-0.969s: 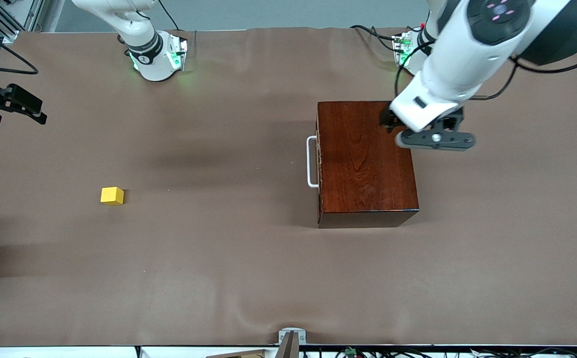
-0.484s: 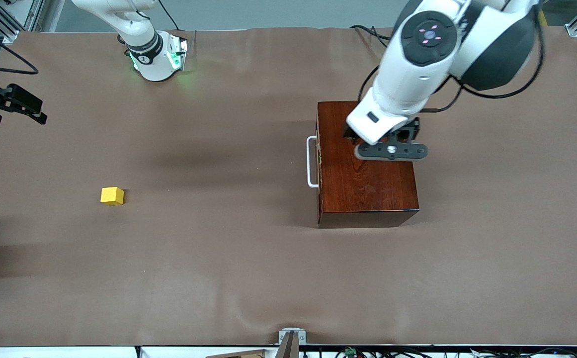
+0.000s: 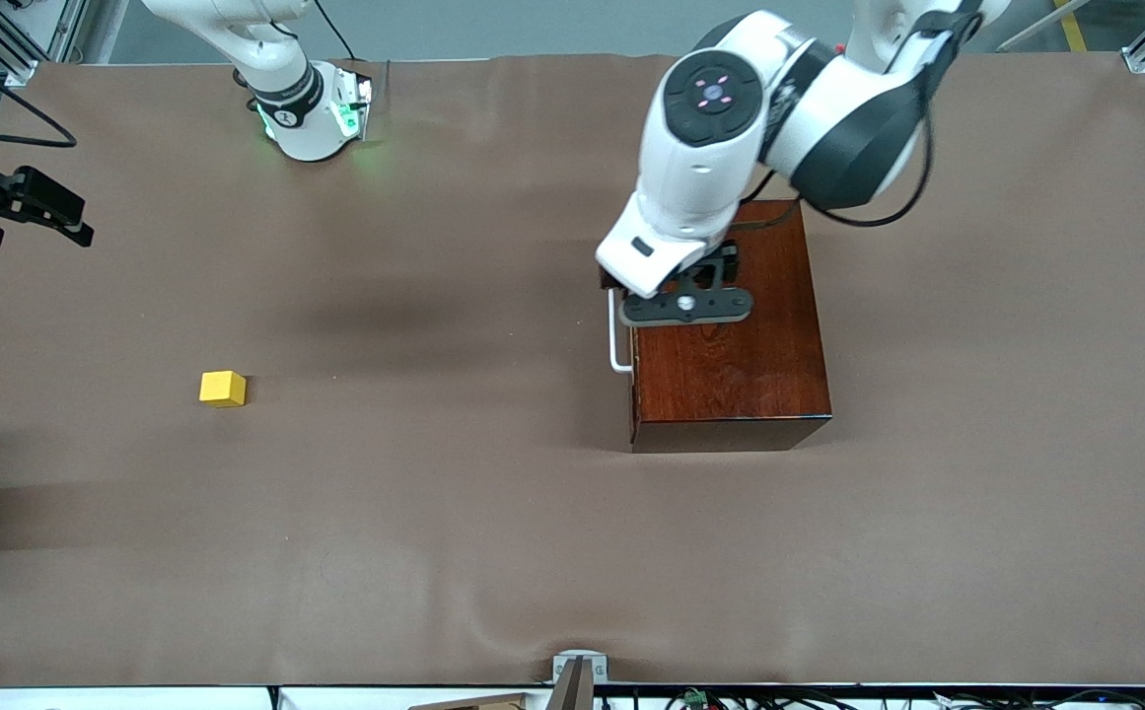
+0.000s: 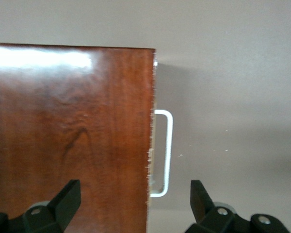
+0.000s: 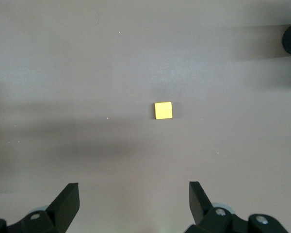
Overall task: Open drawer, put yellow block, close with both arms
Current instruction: 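Lower the left gripper and hook the white drawer handle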
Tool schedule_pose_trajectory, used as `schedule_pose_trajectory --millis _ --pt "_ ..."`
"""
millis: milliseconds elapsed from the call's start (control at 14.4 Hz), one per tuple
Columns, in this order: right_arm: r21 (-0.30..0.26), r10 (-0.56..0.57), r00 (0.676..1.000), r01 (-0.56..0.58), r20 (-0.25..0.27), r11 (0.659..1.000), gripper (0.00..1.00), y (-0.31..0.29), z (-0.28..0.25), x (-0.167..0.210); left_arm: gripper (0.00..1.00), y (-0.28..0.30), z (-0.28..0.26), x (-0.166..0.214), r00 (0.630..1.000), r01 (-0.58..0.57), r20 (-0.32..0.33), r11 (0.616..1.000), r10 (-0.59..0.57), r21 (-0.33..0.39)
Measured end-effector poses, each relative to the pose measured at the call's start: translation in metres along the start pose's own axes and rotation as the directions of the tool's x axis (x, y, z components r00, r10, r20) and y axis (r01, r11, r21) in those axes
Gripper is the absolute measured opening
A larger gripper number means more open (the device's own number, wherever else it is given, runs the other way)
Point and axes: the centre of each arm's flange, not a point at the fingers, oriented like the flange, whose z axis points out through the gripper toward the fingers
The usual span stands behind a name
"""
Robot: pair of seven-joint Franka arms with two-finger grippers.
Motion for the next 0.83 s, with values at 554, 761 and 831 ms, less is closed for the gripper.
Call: schedule_pose_trajectory --millis 554,761,831 --pt "0.000 0.001 1.000 -0.001 0.000 1.000 1.00 0.000 0.000 0.000 1.00 0.063 0.046 -0.020 0.994 0.093 -0.051 0.996 -0.093 -0.001" --pt "0.000 0.001 1.000 -0.001 0.000 1.000 1.00 0.001 0.000 0.000 1.00 0.095 0.074 -0.037 0.988 0.099 -0.125 0.994 -0.093 0.045" --pt "0.000 0.001 1.000 -0.001 0.000 1.000 1.00 0.001 0.000 0.000 1.00 0.105 0.085 -0.043 0.987 0.096 -0.138 0.994 -0.087 0.058"
